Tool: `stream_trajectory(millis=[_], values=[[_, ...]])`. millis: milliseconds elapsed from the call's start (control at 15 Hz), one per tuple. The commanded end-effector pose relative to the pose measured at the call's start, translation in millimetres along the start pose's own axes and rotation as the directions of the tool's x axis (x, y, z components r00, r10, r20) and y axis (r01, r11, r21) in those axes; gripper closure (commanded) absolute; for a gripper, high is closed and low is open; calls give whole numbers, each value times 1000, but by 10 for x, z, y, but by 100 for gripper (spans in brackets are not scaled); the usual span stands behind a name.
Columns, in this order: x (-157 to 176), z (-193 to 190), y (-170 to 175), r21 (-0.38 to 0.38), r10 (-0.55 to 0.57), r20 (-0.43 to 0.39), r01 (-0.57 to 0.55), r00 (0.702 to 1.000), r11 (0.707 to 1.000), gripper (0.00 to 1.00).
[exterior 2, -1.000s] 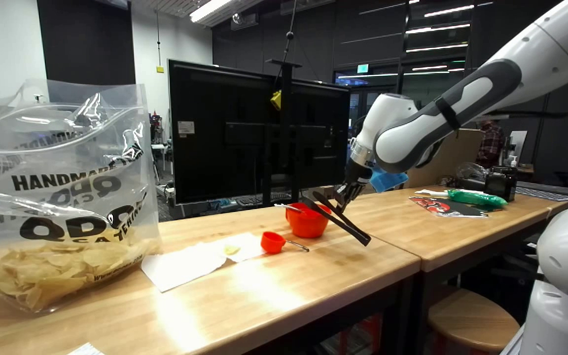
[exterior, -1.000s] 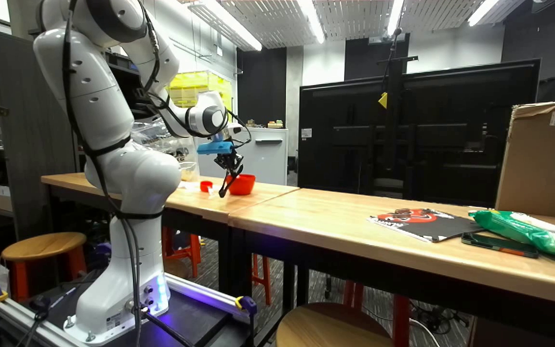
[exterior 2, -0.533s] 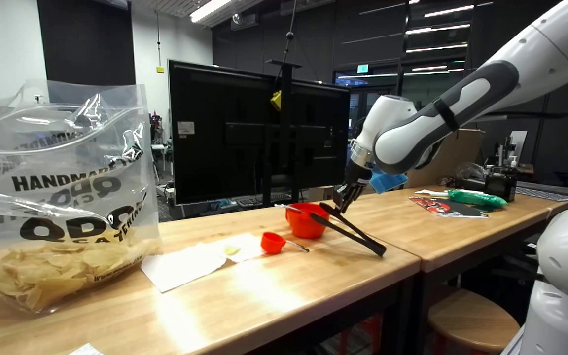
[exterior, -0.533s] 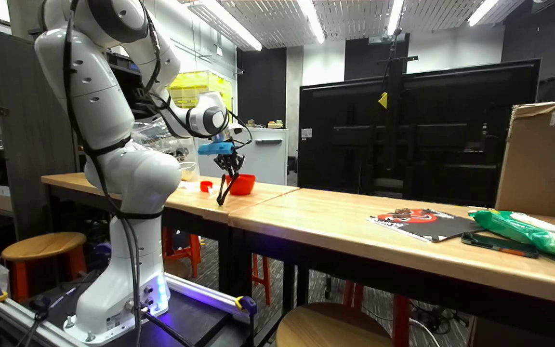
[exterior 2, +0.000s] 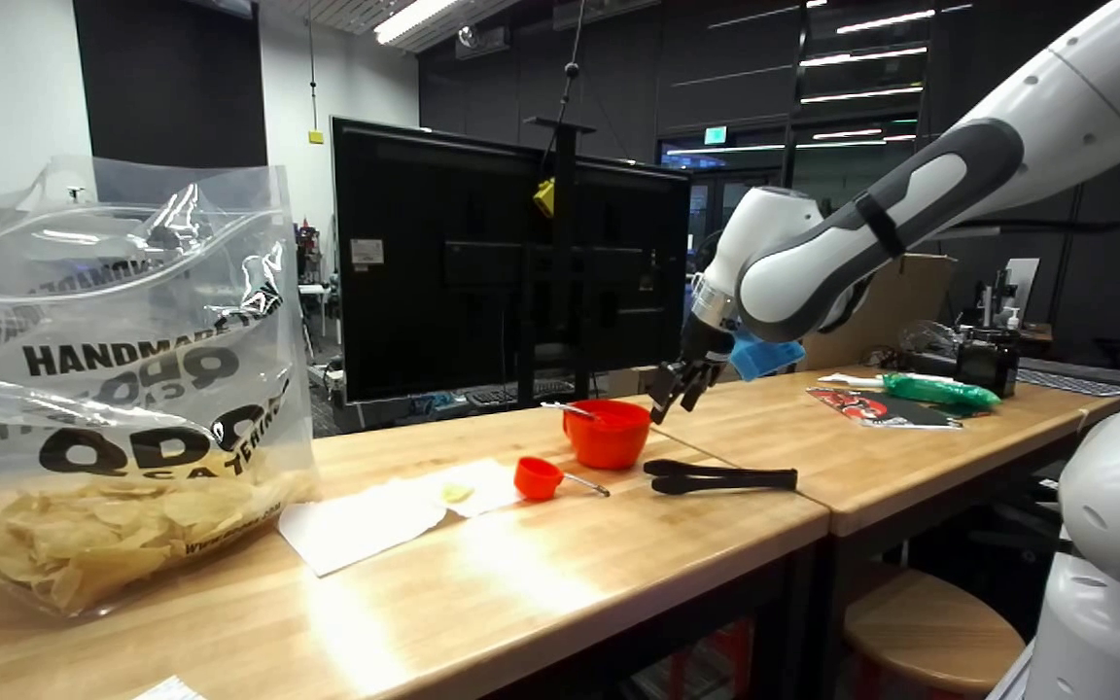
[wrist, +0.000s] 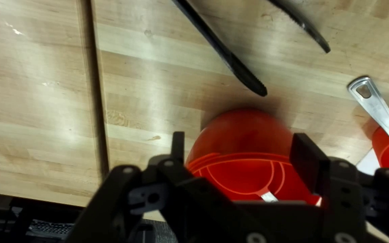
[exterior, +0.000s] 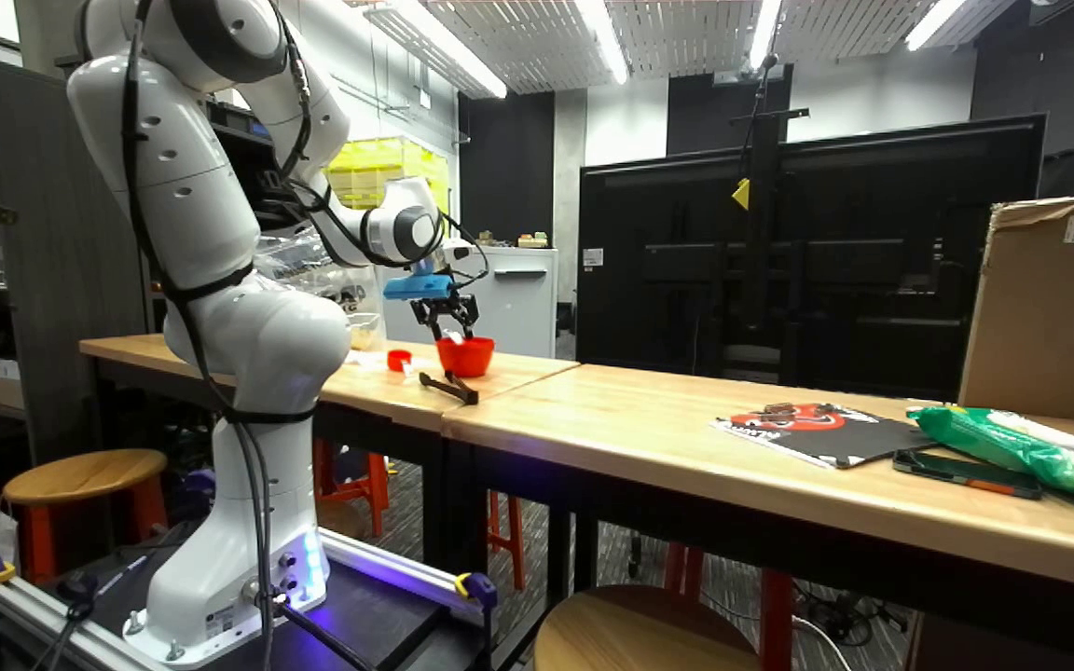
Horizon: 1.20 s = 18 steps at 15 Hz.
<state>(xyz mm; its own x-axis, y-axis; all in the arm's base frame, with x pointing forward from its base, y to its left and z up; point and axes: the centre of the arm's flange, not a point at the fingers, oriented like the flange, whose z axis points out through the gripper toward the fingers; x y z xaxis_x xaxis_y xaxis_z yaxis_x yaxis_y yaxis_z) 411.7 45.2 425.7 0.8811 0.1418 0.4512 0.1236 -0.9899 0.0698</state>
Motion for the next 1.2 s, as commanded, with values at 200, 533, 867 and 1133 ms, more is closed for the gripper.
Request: stream_trajectory(millis=[200, 533, 867, 1133], values=[[-44, -19, 78, -4, 5, 35, -5, 999, 1000, 0], [-257, 25, 172, -7, 41, 183, -40, 982, 999, 0], [-516, -8, 173, -29, 98, 392, -94, 915, 995, 0], [-569, -141, 139, -57, 127, 436, -113, 891, 992, 0]])
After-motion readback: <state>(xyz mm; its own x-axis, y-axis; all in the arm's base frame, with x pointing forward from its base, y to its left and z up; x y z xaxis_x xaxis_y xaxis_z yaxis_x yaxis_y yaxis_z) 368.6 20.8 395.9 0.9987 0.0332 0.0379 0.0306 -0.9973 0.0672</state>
